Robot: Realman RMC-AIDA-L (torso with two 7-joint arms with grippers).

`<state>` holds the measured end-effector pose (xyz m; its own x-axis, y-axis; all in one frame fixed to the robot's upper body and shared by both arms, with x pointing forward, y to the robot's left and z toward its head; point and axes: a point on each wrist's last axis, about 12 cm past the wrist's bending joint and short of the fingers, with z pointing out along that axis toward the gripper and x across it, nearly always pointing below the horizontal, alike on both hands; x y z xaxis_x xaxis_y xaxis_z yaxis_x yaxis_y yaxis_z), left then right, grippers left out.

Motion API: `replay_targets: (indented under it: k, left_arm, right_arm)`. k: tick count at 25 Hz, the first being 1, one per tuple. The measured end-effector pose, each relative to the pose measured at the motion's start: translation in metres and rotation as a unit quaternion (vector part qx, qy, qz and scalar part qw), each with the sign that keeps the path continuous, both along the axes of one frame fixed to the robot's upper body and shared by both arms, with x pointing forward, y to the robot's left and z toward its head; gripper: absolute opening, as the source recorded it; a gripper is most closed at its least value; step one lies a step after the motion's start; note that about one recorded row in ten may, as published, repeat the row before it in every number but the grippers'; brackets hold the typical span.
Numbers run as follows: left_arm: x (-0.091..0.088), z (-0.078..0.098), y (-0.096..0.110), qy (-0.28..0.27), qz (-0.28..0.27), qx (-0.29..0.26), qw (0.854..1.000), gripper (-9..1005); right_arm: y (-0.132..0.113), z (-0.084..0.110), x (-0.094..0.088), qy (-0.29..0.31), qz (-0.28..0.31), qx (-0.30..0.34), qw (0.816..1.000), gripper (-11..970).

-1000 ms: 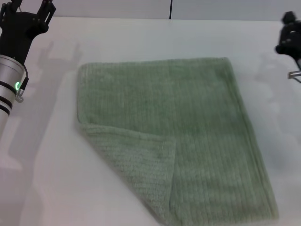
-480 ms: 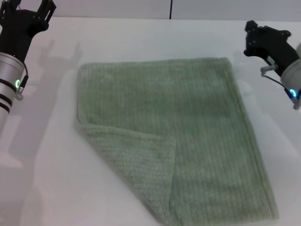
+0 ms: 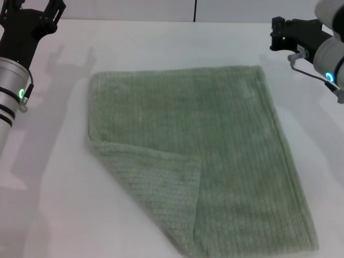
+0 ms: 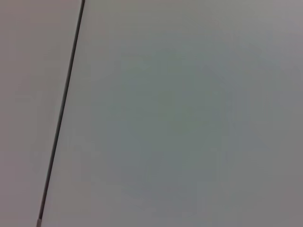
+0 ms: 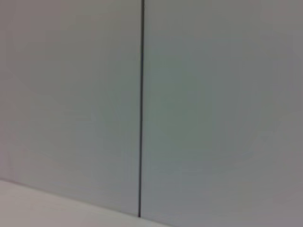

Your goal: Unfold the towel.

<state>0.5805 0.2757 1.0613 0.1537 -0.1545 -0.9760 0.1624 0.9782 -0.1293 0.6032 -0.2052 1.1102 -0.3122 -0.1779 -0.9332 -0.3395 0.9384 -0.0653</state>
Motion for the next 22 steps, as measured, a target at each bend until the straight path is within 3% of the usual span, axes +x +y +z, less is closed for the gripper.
replay_targets:
  k: [10,12,22]
  left_arm:
    - [0.001,0.001,0.001,-0.001,0.001,0.001,1.0,798]
    - [0.001,0.001,0.001,-0.002,0.002,0.001,1.0,798]
    - [0.001,0.002,0.001,-0.007,0.001,0.0,1.0,797]
  right_arm:
    - [0.019,0.034,0.008,0.077,-0.002,-0.017,0.997,6]
    - [0.022,0.045,0.012,0.116,0.016,-0.011,0.993,7]
    - [0.023,0.056,0.02,0.204,0.08,-0.023,0.975,10]
